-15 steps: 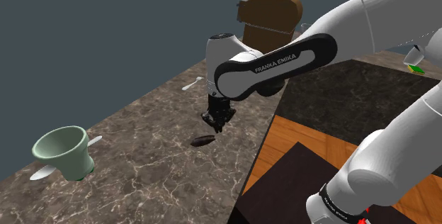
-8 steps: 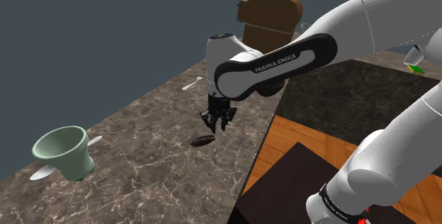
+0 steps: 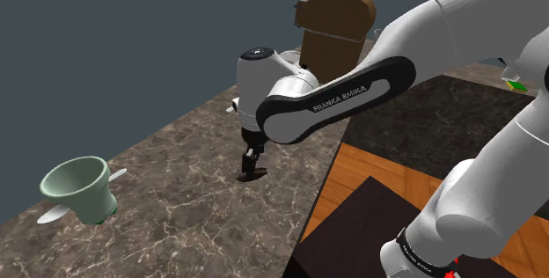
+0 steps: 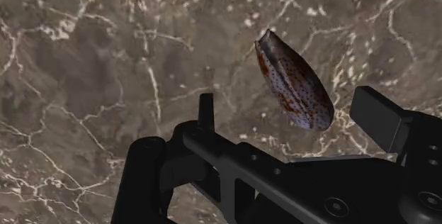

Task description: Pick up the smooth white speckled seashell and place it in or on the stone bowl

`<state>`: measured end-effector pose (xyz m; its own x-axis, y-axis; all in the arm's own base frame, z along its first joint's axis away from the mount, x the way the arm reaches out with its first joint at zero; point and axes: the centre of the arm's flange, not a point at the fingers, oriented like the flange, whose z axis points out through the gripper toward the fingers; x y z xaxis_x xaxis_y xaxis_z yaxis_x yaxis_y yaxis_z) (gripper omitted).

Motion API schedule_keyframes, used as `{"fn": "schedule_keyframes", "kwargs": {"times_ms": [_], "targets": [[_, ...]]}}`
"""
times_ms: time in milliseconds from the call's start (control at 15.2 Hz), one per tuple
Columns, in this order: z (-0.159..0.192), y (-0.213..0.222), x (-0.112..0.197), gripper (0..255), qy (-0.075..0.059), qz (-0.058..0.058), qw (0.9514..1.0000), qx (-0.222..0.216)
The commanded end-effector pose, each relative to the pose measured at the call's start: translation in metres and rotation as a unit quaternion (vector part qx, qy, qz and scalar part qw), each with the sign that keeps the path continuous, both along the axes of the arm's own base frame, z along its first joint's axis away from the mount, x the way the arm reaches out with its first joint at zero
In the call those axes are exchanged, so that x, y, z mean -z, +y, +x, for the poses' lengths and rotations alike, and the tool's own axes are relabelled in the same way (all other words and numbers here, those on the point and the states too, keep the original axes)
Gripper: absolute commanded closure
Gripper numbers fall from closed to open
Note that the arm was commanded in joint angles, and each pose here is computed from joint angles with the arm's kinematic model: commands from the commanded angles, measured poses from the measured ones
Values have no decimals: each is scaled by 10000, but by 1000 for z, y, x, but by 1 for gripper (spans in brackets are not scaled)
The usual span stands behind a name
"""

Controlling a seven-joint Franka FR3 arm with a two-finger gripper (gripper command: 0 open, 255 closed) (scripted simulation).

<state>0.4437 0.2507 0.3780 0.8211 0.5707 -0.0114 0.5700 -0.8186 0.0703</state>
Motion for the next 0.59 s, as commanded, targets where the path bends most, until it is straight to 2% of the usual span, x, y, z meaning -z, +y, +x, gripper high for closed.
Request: {"fn": "schedule_keyframes", "kwargs": {"times_ms": [0, 66, 528], "targets": [[-12, 29, -1, 0, -100, -228, 9671, -2532], [-17, 33, -1, 0, -123, -268, 9535, -3000], [-13, 30, 39, 0, -123, -268, 9535, -3000]]}}
